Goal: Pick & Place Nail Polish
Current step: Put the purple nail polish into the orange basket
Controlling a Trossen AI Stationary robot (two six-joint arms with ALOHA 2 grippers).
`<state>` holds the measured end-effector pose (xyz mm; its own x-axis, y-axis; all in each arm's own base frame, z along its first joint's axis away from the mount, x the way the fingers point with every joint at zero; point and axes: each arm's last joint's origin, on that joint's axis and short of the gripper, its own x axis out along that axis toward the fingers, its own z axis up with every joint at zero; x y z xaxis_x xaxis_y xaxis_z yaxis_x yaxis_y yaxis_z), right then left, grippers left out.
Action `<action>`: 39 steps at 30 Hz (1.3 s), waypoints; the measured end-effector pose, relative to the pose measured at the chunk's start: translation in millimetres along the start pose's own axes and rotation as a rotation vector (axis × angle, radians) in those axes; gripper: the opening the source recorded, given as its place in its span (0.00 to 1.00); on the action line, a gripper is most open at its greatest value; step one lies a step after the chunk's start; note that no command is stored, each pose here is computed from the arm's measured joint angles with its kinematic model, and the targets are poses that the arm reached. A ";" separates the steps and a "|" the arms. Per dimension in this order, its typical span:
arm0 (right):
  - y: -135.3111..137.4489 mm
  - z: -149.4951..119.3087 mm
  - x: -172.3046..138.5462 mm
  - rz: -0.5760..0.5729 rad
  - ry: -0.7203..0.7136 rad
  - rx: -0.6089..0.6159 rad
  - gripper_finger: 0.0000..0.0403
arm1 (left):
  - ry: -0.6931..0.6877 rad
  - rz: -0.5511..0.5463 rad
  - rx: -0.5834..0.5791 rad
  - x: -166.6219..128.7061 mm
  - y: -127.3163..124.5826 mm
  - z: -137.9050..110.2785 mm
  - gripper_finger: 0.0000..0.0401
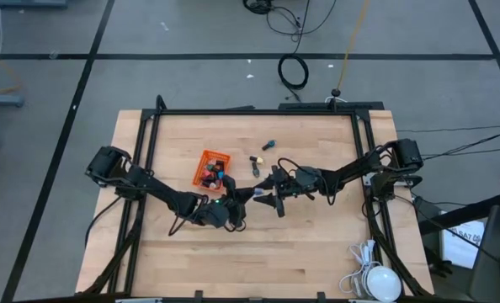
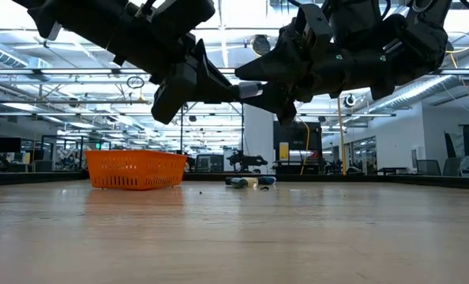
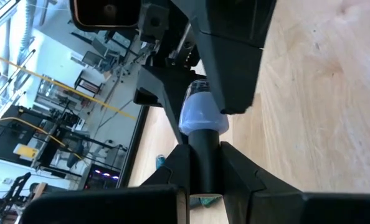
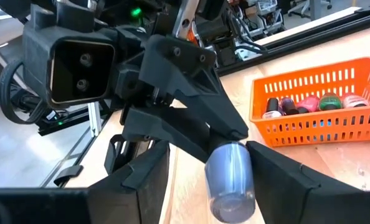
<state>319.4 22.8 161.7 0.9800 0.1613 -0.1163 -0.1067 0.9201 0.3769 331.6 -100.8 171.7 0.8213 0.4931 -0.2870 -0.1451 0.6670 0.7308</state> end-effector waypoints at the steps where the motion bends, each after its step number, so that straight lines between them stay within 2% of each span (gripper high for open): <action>1: 0.0 -0.1 0.0 0.000 0.001 0.000 0.49 | -0.001 0.001 -0.001 0.0 0.1 0.2 0.11; 13: -1.1 0.1 -0.1 -0.003 0.002 -0.003 0.46 | 0.000 0.002 -0.008 0.0 0.3 0.1 0.11; 25: -1.7 -0.5 -0.3 -0.010 0.006 -0.049 0.17 | -0.005 -0.007 -0.040 -0.2 0.0 0.4 0.12; 39: -1.6 -0.4 -0.3 -0.007 0.006 -0.093 0.17 | -0.006 -0.010 -0.127 -0.3 -0.1 0.4 0.13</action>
<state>319.2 21.5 160.8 0.9797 0.1572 -0.1245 -0.1158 0.9503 0.2889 331.6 -101.3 172.0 0.8261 0.4832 -0.2899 -0.2056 0.7374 0.6434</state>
